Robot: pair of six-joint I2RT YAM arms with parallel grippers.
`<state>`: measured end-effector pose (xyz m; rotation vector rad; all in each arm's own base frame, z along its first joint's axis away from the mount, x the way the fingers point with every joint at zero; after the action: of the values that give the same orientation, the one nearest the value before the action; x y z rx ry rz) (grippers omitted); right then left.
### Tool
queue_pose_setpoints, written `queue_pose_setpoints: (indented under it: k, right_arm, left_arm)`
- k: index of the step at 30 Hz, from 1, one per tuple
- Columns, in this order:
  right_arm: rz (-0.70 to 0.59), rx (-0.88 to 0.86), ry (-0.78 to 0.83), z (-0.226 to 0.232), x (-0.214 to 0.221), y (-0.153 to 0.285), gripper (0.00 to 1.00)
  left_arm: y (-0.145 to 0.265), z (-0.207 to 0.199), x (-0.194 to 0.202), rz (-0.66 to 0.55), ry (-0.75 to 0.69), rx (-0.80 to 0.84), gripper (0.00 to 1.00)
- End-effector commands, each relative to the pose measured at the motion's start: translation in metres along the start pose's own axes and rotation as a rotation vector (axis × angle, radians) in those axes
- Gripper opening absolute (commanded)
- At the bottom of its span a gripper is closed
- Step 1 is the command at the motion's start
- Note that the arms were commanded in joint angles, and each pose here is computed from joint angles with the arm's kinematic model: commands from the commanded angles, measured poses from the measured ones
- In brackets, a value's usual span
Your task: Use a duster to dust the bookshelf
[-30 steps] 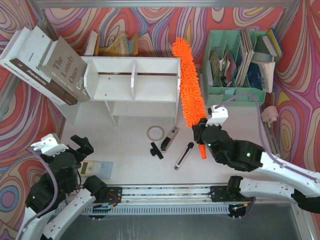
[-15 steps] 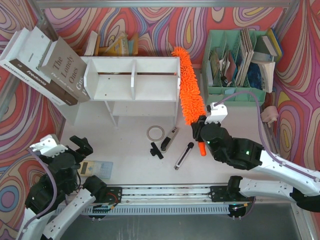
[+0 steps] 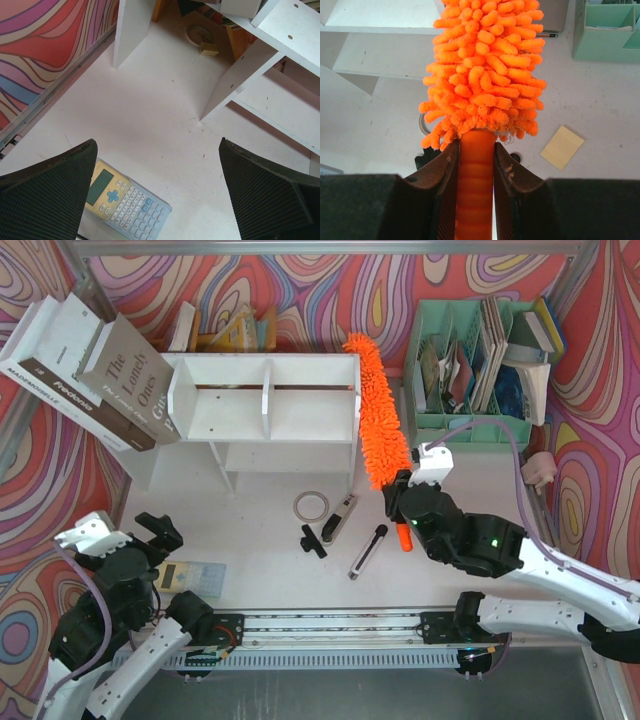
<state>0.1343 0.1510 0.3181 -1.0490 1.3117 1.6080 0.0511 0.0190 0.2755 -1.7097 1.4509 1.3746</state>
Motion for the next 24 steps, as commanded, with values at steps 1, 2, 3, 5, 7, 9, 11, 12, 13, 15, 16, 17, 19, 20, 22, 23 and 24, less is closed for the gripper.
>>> queue_pose_setpoints:
  k: [1, 2, 3, 5, 7, 9, 11, 12, 13, 15, 16, 17, 19, 20, 22, 23, 24]
  right_arm:
    - [0.015, -0.149, -0.05, 0.024, -0.016, 0.004, 0.0]
    - [0.014, -0.151, -0.058, 0.026, -0.018, 0.004, 0.0]
    - [0.015, -0.153, -0.06, 0.027, -0.018, 0.003, 0.0]
    - [0.015, -0.152, -0.068, 0.028, -0.019, 0.003, 0.0]
    - [0.019, -0.152, -0.076, 0.028, -0.019, 0.003, 0.0]
    - [0.025, -0.146, -0.085, 0.027, -0.018, 0.004, 0.0]
    - [0.027, -0.134, -0.094, 0.025, -0.018, 0.006, 0.0]
    - [0.023, -0.132, -0.098, 0.023, -0.018, 0.007, 0.0]
    - [0.018, -0.132, -0.104, 0.021, -0.019, 0.008, 0.0]
    - [0.007, -0.134, -0.123, 0.017, -0.021, 0.012, 0.0]
    - [0.0, -0.138, -0.132, 0.016, -0.022, 0.014, 0.0]
    - [-0.01, -0.146, -0.14, 0.014, -0.025, 0.016, 0.0]
    - [-0.028, -0.159, -0.148, 0.012, -0.03, 0.021, 0.0]
    - [-0.037, -0.161, -0.149, 0.011, -0.033, 0.022, 0.0]
    - [-0.05, -0.16, -0.148, 0.009, -0.039, 0.025, 0.0]
    - [-0.054, -0.157, -0.148, 0.008, -0.041, 0.026, 0.0]
    - [-0.06, -0.159, -0.148, 0.008, -0.043, 0.028, 0.0]
  left_arm:
    - [0.001, 0.003, -0.001, -0.016, 0.008, -0.005, 0.98]
    - [0.001, 0.004, -0.001, -0.017, 0.008, -0.002, 0.98]
    - [0.001, 0.004, -0.001, -0.018, 0.011, 0.001, 0.98]
    - [0.002, 0.003, 0.0, -0.013, 0.017, 0.018, 0.98]
    - [0.003, 0.003, 0.0, -0.005, 0.021, 0.038, 0.98]
    - [0.004, 0.004, 0.0, -0.009, 0.028, 0.041, 0.98]
    - [0.005, 0.005, -0.001, -0.014, 0.038, 0.041, 0.98]
    - [0.005, 0.006, 0.0, -0.017, 0.039, 0.04, 0.98]
    - [0.006, 0.007, -0.001, -0.021, 0.047, 0.04, 0.98]
    - [0.006, 0.009, -0.001, -0.028, 0.056, 0.042, 0.98]
    - [0.006, 0.009, -0.001, -0.029, 0.056, 0.04, 0.98]
    - [0.006, 0.009, -0.001, -0.03, 0.057, 0.039, 0.98]
    - [0.006, 0.009, -0.001, -0.026, 0.055, 0.038, 0.98]
    - [0.006, 0.008, -0.001, -0.024, 0.05, 0.035, 0.98]
    - [0.006, 0.008, -0.001, -0.022, 0.047, 0.032, 0.98]
    - [0.006, 0.008, -0.001, -0.022, 0.047, 0.031, 0.98]
    - [0.006, 0.008, -0.001, -0.021, 0.047, 0.032, 0.98]
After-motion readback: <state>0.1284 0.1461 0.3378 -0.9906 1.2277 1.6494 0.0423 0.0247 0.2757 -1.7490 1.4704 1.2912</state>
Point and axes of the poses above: each gripper's point midway between its finger pads, its own y axis back along the fingers, its own z axis along the line the jaws close on, x = y × z, the point moved 10 cm from there along y, back along the fingers, and after that the axes turned 4 degrees about y, right-handed, at the moved point
